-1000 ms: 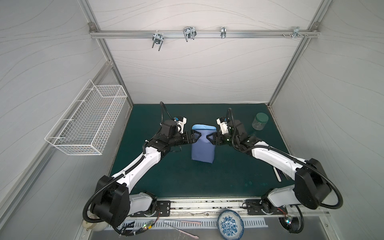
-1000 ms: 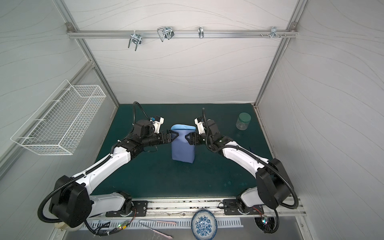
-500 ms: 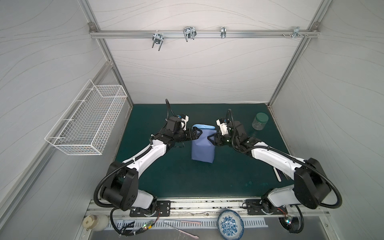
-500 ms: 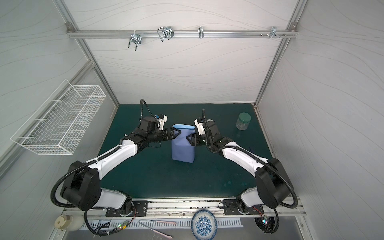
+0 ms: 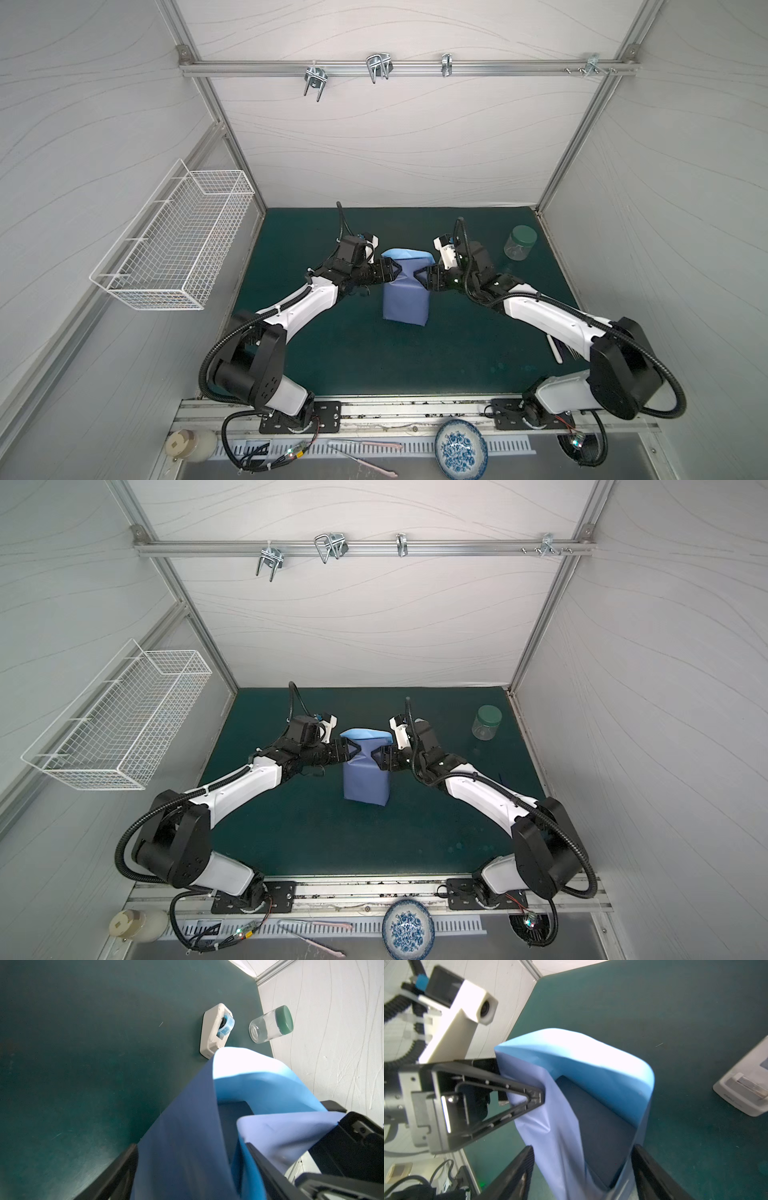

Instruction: Wrap the gift box in paper

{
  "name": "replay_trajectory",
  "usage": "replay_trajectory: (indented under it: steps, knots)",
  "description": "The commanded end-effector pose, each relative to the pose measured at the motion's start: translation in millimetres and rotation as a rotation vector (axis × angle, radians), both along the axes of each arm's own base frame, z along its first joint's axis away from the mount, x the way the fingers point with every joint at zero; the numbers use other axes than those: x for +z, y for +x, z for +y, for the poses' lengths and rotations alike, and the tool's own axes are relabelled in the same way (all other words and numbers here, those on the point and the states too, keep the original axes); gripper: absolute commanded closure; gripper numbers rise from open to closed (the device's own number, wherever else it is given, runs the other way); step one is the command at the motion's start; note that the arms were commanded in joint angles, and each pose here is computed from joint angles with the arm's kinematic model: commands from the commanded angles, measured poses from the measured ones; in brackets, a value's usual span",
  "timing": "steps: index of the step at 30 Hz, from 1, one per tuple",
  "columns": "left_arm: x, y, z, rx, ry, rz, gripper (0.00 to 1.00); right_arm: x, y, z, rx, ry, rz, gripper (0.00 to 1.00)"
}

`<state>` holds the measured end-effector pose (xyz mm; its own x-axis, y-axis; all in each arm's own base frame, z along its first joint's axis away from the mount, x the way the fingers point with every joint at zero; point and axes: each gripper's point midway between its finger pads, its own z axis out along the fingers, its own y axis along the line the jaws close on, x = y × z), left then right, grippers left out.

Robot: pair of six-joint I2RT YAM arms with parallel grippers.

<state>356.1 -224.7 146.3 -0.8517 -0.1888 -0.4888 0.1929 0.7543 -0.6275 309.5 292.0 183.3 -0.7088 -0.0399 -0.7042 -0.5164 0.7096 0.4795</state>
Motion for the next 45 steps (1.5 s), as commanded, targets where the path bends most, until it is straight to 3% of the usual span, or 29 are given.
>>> replay_trajectory:
  steps: [1, 8, 16, 20, 29, 38, 45]
  knots:
    - [-9.5, -2.6, -1.0, 0.005, -0.001, 0.023, 0.20, 6.3, 12.0, -2.5, -0.059, -0.024, 0.006, 0.25]
    - [-13.6, -8.8, 4.0, 0.040, 0.003, 0.038, 0.19, -24.6, 9.2, -4.7, -0.062, -0.088, 0.065, 0.31]
    - [13.8, -12.6, 2.7, 0.046, -0.047, -0.030, 0.12, -52.4, -10.1, -10.4, -0.030, -0.196, 0.048, 0.39]
    - [7.6, -18.1, -1.4, 0.030, 0.015, -0.031, 0.12, -58.4, -15.6, -9.8, -0.014, -0.223, 0.030, 0.43]
    - [-32.0, -13.9, 20.1, 0.100, 0.166, 0.023, 0.30, -50.0, -26.3, -8.7, 0.031, -0.237, -0.043, 0.48]
    - [-12.1, -7.0, 29.3, 0.160, 0.161, -0.028, 0.29, -60.2, -33.7, -11.7, 0.043, -0.251, -0.033, 0.51]
    - [-24.0, -9.2, 37.1, 0.144, 0.245, -0.023, 0.54, -61.4, -31.2, -14.2, 0.021, -0.282, -0.026, 0.53]
